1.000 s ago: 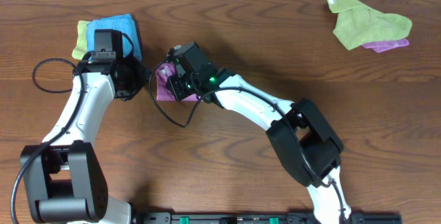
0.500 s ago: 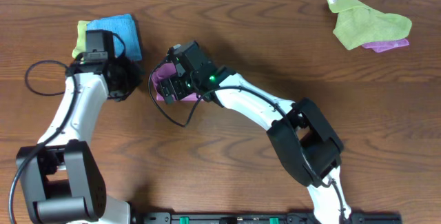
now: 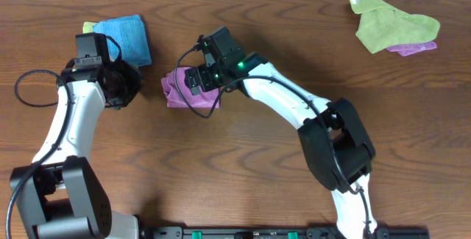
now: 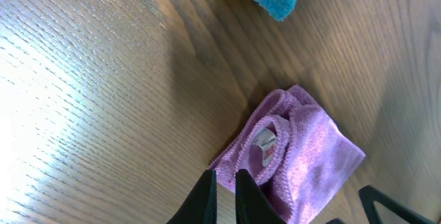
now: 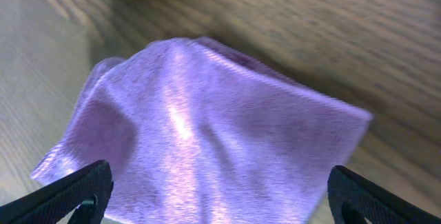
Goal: Fold the cloth
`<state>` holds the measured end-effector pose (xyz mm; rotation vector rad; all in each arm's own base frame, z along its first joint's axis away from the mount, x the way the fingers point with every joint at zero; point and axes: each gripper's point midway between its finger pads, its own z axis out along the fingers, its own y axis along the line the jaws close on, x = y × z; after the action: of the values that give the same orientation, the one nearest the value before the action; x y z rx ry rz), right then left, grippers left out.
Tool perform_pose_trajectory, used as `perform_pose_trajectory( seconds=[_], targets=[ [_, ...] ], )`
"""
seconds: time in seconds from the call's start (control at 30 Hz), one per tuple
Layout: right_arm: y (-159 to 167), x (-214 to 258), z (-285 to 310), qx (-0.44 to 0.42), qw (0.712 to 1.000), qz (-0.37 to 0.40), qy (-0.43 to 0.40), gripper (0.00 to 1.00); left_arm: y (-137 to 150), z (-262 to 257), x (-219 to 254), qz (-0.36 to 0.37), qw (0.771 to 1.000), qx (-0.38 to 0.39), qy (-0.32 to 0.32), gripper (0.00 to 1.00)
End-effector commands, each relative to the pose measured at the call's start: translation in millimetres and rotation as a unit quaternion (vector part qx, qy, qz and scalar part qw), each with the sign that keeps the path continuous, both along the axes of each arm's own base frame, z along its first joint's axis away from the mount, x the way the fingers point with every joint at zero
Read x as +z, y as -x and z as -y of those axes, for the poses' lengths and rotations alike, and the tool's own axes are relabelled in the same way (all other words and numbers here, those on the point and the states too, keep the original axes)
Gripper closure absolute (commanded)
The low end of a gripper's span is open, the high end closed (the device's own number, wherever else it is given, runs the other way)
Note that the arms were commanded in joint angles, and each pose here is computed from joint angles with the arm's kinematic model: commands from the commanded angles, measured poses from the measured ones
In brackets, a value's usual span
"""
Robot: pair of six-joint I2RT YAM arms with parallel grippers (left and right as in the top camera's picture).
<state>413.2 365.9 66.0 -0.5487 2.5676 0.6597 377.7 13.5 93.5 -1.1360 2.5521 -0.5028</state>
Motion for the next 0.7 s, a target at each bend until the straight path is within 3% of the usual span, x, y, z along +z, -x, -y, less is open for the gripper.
perform_pose_trajectory(
  seconds=[0.0,0.13,0.37,0.67],
  targets=[
    [-7.2,26.0,2.8,-0.007,1.0,0.015,-0.013,0.03,1.9,1.1,8.2,0.012,1.0,-0.011,-0.001,0.87],
    [-6.8,33.1,12.1,-0.014,1.0,0.01,-0.008,0.03,1.6,10.6,11.0,0.017,0.999,-0.022,0.025,0.87],
    [-24.0,118.5,77.2,-0.08,0.995,0.055,-0.016,0.04,1.7,33.1,19.8,0.028,0.995,-0.049,0.086,0.86],
    [31.1,165.6,196.8,-0.076,0.996,0.012,0.054,0.01,4.4,56.5,30.9,0.036,0.985,-0.079,0.149,0.69]
  ],
)
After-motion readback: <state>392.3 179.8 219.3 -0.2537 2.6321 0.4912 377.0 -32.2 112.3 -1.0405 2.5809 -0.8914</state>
